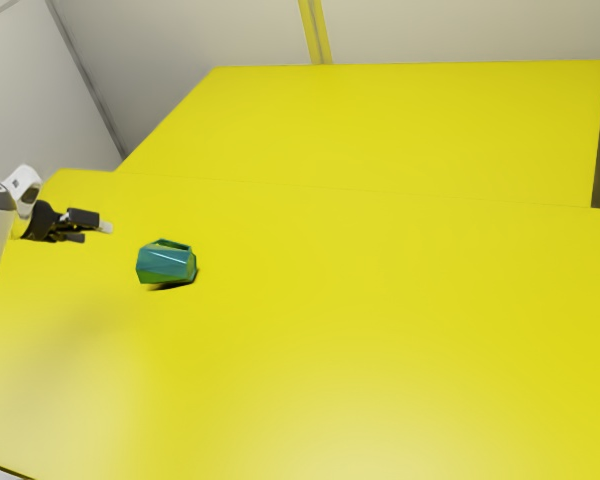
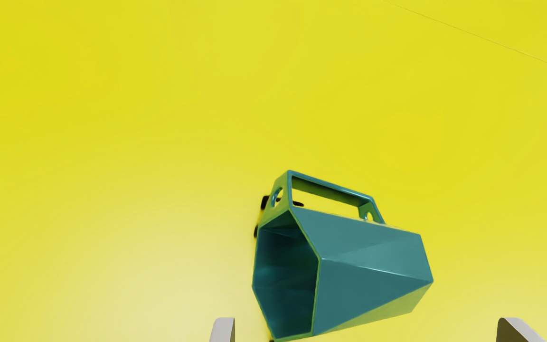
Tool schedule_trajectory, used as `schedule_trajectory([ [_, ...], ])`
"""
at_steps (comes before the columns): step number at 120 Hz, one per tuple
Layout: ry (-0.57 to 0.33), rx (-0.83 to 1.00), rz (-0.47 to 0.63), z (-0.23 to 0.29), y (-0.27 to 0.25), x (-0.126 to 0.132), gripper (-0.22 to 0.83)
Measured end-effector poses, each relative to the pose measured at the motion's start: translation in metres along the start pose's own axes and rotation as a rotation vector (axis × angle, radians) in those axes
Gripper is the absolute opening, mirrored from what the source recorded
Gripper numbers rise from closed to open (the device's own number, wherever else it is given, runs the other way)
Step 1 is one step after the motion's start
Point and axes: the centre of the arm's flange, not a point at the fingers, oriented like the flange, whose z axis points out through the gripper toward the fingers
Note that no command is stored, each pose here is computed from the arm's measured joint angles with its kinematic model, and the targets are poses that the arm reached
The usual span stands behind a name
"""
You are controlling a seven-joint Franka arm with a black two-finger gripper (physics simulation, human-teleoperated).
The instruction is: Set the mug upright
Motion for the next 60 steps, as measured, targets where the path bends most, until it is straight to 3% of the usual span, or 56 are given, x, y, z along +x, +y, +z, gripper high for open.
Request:
schedule_trajectory([
  [18,0.009,-0.046,0.051,0.021,-0.019,-0.028,0.61],
  [60,0.027,-0.171,0.27,0.07,-0.017,-0.053,0.6],
])
